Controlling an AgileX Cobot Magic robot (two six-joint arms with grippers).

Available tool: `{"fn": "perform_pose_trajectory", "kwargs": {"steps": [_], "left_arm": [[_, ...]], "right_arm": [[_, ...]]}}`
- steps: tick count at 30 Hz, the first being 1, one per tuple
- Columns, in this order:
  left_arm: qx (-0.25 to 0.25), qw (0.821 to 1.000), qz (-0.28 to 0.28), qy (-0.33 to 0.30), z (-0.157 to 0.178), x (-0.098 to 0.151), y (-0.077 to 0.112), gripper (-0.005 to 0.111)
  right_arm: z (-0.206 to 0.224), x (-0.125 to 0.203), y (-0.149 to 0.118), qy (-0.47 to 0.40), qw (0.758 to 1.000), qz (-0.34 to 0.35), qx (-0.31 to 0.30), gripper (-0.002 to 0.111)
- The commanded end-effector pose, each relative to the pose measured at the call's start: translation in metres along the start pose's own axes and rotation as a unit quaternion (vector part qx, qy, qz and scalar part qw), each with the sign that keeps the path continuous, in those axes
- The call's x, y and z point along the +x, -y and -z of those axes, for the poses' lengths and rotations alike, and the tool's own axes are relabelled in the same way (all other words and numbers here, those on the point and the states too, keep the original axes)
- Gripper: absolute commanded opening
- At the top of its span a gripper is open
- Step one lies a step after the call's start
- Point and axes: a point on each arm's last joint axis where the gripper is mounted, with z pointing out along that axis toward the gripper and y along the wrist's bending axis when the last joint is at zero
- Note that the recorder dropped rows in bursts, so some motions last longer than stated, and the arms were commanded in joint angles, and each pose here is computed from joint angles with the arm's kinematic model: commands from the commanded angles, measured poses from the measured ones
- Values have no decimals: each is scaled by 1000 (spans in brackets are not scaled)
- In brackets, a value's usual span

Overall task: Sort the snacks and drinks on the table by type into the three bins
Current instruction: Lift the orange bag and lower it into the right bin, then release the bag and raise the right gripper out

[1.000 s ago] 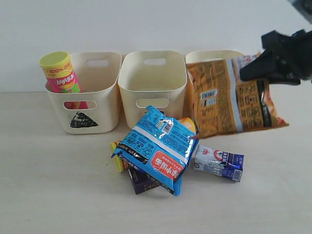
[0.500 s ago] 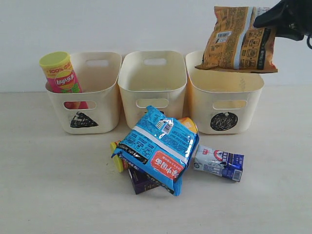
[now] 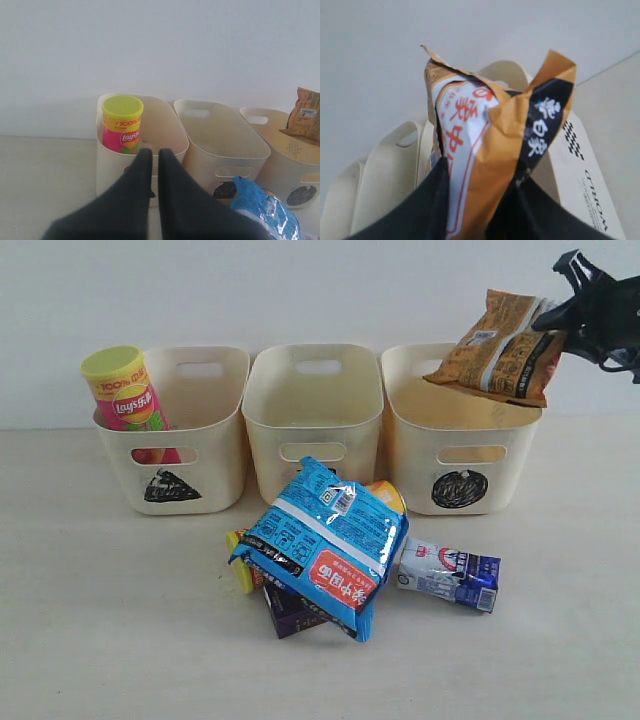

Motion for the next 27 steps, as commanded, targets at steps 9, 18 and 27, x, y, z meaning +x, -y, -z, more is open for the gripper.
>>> {"fn": "perform_pose_trajectory", "kwargs": {"steps": [9,18,27], "left_arm": [[5,1000,-2,3,1,0,1,4],[5,1000,-2,3,1,0,1,4],[5,1000,-2,3,1,0,1,4]], "right_arm": [[-20,9,-6,-3,1000,28,-12,32],[-22,13,-17,6,998,62,-4,87],[30,2,-67,10,985,170,-37,62]]}}
